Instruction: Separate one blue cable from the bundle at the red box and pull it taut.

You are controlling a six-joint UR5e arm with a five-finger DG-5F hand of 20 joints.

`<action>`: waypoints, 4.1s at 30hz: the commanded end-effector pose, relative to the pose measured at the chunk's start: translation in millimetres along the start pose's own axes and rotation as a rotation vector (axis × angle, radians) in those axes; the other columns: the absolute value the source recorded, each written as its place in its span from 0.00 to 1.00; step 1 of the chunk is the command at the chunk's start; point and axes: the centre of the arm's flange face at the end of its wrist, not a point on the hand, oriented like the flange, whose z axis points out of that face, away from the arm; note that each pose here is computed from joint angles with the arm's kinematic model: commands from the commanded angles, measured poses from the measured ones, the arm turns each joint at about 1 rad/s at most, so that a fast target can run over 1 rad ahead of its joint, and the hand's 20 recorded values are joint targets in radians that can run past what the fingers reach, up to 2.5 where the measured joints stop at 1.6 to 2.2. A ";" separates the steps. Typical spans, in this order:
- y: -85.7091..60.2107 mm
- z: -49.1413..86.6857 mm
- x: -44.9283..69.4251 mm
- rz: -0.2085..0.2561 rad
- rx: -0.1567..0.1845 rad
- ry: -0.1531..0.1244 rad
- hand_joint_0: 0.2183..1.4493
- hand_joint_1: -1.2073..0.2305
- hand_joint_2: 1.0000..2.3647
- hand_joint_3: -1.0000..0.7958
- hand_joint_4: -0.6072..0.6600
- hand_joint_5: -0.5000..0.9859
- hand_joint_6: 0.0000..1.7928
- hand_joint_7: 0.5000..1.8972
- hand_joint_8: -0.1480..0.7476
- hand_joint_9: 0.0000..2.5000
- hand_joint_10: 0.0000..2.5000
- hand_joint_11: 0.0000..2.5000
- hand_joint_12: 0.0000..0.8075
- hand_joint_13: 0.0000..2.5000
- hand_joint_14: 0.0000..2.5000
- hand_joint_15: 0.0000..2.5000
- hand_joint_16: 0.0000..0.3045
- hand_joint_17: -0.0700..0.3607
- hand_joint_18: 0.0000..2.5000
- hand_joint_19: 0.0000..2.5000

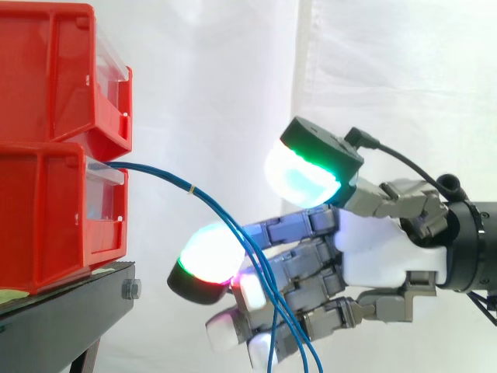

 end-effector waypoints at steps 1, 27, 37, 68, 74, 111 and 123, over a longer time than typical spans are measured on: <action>3.6 2.9 2.0 0.002 -0.010 0.000 0.28 0.30 0.00 0.28 0.63 0.23 0.28 0.42 0.49 0.33 0.01 0.32 0.47 0.27 0.01 0.17 0.15 0.40 0.23 0.23; -16.9 16.4 9.7 0.024 -0.044 0.007 0.30 0.37 0.00 0.31 0.60 0.25 0.28 0.52 0.50 0.34 0.01 0.33 0.46 0.30 0.01 0.20 0.15 0.40 0.25 0.25; -13.3 18.9 10.9 0.028 -0.058 0.008 0.30 0.38 0.00 0.31 0.59 0.25 0.30 0.55 0.50 0.35 0.01 0.34 0.46 0.31 0.01 0.20 0.15 0.40 0.26 0.25; -11.0 20.1 7.0 0.020 -0.065 0.000 0.28 0.50 0.00 0.28 0.59 0.25 0.32 0.52 0.52 0.37 0.01 0.34 0.48 0.33 0.01 0.21 0.16 0.42 0.28 0.27; -11.7 20.5 4.9 0.020 -0.070 -0.002 0.29 0.45 0.00 0.29 0.59 0.25 0.32 0.52 0.51 0.37 0.01 0.35 0.48 0.34 0.01 0.21 0.16 0.42 0.29 0.26; 0.8 26.3 10.1 0.009 -0.077 -0.001 0.33 0.33 0.01 0.35 0.56 0.23 0.43 0.44 0.51 0.39 0.01 0.36 0.47 0.35 0.01 0.22 0.16 0.41 0.31 0.26; 0.7 26.1 10.1 0.009 -0.076 -0.001 0.36 0.27 0.01 0.37 0.53 0.21 0.49 0.35 0.50 0.38 0.01 0.39 0.47 0.36 0.01 0.22 0.16 0.41 0.32 0.26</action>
